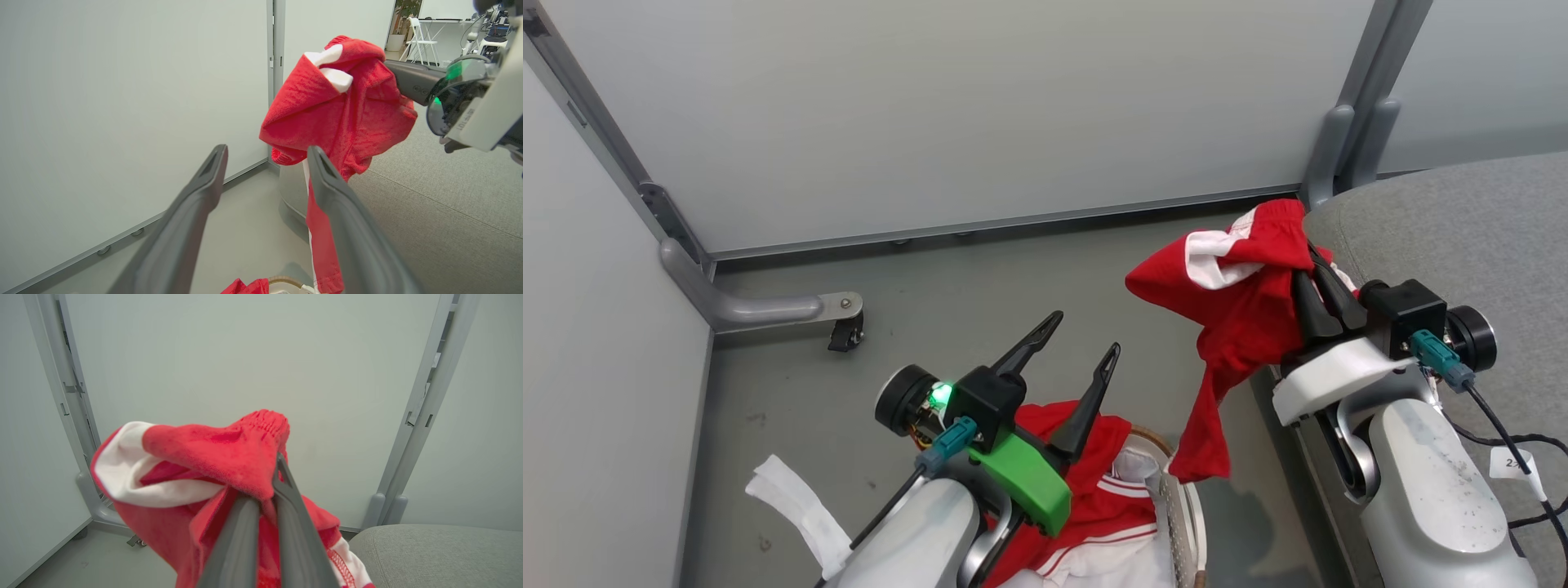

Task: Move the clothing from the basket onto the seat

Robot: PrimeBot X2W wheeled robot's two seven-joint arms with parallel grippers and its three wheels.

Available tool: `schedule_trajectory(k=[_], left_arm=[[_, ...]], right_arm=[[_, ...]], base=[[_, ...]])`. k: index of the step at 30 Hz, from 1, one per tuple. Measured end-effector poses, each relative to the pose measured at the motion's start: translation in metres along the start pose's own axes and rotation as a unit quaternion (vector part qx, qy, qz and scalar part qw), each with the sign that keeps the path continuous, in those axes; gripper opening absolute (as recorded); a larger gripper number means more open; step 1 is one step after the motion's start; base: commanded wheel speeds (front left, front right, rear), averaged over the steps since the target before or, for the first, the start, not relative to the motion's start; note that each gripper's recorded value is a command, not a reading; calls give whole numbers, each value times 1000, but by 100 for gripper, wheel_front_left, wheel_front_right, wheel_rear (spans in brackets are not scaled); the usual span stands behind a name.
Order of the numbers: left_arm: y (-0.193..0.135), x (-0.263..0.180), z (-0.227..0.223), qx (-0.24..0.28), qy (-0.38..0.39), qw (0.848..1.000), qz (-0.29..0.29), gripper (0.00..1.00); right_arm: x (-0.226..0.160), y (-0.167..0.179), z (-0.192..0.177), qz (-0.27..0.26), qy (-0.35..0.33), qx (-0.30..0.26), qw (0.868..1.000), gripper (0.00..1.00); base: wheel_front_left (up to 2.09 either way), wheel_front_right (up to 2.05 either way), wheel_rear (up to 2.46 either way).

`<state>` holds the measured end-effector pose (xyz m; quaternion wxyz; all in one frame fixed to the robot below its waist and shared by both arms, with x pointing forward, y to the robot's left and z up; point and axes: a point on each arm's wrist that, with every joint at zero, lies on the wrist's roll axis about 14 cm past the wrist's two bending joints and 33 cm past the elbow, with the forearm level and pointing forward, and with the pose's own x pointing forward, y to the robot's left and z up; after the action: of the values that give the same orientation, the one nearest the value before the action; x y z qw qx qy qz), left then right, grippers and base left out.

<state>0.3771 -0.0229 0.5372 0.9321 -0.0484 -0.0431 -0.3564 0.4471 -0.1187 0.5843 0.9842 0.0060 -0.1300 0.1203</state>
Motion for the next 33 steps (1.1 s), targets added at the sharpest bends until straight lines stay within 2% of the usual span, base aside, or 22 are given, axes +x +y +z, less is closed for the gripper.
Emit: schedule_trajectory(k=[8,19,27,33], left_arm=[[-12,1,-7,-12,3,1000,-10,100],[-52,22,-13,-25,3,997,-77,100],[-94,40,-19,-47,5,988,-148,100],[-115,48,-28,-62,14,981,-185,100]], right_arm=[[-9,-16,-3,-24,6,-2,1000,0],[-40,-66,0,-91,14,-37,995,0],[-77,-117,3,-168,27,-57,984,0],[-101,-142,1,-210,41,-71,974,0]], base=[[0,0,0],[0,0,0],[0,0,0],[0,0,0]])
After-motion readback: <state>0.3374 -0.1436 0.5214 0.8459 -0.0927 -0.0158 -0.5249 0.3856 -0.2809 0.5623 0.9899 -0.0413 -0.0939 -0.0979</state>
